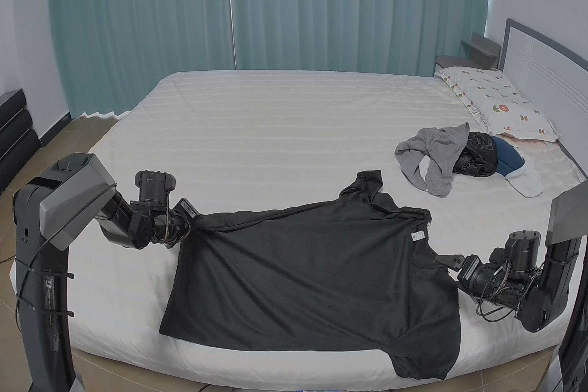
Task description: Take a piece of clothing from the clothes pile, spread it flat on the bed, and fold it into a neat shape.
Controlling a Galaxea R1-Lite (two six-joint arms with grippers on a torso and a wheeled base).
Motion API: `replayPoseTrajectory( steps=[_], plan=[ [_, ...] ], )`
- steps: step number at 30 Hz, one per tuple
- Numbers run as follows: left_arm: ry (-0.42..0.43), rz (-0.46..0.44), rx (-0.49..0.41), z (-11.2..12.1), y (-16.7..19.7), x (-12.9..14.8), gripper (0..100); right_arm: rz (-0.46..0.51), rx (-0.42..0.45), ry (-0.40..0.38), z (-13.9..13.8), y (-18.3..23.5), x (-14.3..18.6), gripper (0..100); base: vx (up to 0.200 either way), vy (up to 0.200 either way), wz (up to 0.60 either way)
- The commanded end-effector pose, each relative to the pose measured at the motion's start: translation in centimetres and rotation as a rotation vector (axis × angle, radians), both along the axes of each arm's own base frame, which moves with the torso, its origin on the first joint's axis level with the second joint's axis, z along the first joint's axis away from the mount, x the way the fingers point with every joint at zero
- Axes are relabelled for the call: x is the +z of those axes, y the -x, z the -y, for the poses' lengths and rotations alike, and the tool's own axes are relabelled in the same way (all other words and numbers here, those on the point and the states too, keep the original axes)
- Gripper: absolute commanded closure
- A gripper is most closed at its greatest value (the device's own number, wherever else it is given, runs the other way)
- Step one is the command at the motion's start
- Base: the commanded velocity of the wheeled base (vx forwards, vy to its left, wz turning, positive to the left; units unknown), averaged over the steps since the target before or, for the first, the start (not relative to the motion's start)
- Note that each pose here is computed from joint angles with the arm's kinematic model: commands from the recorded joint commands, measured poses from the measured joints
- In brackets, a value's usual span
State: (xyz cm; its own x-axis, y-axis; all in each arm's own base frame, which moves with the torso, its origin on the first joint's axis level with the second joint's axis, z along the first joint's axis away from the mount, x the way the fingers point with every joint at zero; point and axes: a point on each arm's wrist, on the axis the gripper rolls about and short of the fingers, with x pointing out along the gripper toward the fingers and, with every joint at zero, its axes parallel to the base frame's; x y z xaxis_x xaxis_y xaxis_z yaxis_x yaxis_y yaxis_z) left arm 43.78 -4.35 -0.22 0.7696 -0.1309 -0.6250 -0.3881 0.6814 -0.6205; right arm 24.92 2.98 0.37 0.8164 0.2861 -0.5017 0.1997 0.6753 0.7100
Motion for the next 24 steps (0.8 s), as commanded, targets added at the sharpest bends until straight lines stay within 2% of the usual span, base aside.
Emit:
replayPoseTrajectory(
  steps=[1,7,11,15,21,23,24],
  plan=[
    [0.004,0.009,0.008,-0.2,-0.1,0.4,100,-0.002,0.001,0.000,0.0,0.0,0.0,0,0.000,0.000,0.00],
    [0.021,0.051,0.028,-1.1,-0.4,2.1,100,0.000,0.001,0.000,0.0,0.0,0.0,0,0.000,0.000,0.00],
    [0.082,0.090,0.072,-1.3,-1.3,3.3,100,0.004,0.001,0.000,0.0,0.0,0.1,0,0.000,0.000,0.00],
    [0.099,0.144,0.099,-2.4,-2.7,4.5,100,0.000,0.002,0.000,-0.1,0.0,-0.1,0,0.000,0.000,0.00],
    [0.094,0.119,0.144,-3.8,-5.8,2.9,100,0.004,0.002,0.000,-0.1,-0.1,-0.2,0,0.000,0.000,0.00],
    [0.107,0.118,0.158,-4.0,-6.2,2.7,100,0.016,0.002,-0.001,-0.1,-0.2,-0.1,0,0.000,0.000,0.00],
    [0.141,0.116,0.186,-4.1,-6.8,2.3,100,0.030,0.002,-0.003,-0.1,-0.2,0.0,0,0.000,0.000,0.00]
  ],
)
